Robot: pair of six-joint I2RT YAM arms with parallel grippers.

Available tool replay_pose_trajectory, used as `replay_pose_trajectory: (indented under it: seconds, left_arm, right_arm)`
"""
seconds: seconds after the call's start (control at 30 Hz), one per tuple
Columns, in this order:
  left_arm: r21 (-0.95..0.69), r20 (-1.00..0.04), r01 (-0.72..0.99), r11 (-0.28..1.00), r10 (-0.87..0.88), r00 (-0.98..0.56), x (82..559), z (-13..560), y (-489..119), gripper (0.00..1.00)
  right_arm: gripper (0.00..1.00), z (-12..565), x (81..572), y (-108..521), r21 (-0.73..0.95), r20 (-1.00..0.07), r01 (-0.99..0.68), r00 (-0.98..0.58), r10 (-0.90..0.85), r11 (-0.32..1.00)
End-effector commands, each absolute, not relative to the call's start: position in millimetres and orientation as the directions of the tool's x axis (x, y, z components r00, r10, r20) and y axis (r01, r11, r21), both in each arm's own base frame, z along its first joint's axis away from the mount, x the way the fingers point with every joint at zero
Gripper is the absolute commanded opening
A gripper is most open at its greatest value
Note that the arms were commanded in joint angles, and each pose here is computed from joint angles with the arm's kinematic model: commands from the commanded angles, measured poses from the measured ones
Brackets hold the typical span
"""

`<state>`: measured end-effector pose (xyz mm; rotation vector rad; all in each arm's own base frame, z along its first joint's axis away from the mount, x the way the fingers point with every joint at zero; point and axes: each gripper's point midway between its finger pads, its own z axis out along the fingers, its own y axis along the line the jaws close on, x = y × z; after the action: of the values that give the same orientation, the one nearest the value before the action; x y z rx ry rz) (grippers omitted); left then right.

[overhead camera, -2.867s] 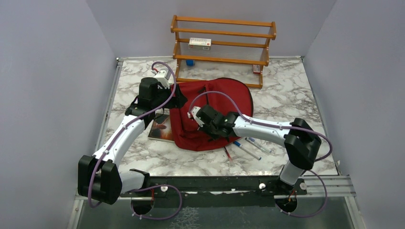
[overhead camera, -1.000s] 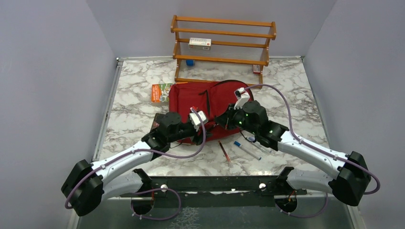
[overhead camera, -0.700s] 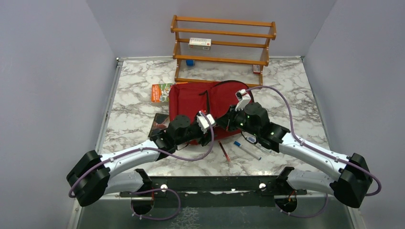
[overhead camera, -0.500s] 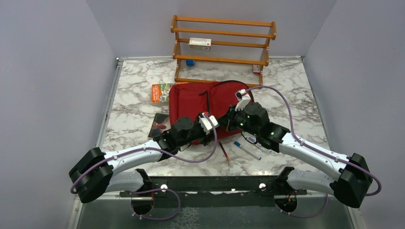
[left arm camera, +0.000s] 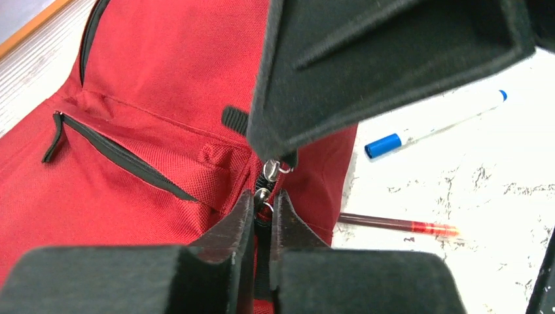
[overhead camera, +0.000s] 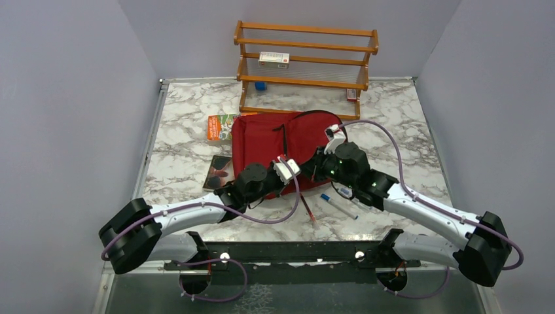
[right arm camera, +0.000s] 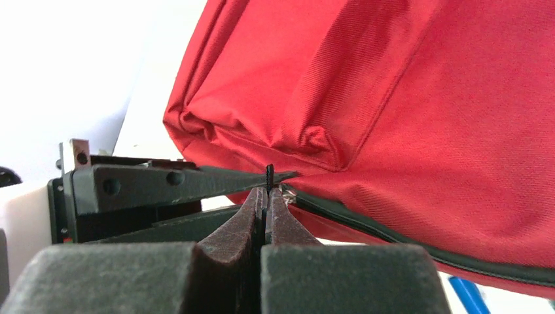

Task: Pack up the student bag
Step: Unzip the student bag at the center of the board.

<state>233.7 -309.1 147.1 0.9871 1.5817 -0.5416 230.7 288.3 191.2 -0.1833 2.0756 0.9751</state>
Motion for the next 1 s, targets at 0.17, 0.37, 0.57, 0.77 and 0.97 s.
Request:
replay_pose_trajectory:
  seconds: [0.17,0.37,0.57,0.77,0.97]
  left_arm:
    - [0.046,-0.964,0.831,0.554,0.243,-0.109,213.4,130.4,-302.0,0.00]
    - [0.038,-0.958,0.807,0.590,0.251,-0.139,212.0,118.2,-290.8,0.00]
    - [0.032,-0.954,0.769,0.638,0.248,-0.167,216.2,111.3,-281.7,0.00]
    - [0.010,-0.950,0.735,0.678,0.235,-0.204,214.9,101.7,-269.7,0.00]
    - [0.012,-0.954,0.688,0.725,0.215,-0.210,217.0,100.0,-254.3,0.00]
  right_arm:
    - [0.00,187.6,252.8,234.5,0.444,-0.785,-0.247,-0.570,0.241,0.861]
    - [0.00,180.1,263.9,202.8,0.300,-0.829,-0.147,-0.530,0.181,0.943]
    - [0.00,184.0,275.9,174.9,0.191,-0.865,-0.080,-0.484,0.129,0.978]
    - [0.00,179.5,293.0,145.9,0.140,-0.869,-0.017,-0.481,0.115,0.990]
    - [0.00,172.8,318.6,117.5,0.135,-0.860,0.020,-0.494,0.127,0.991]
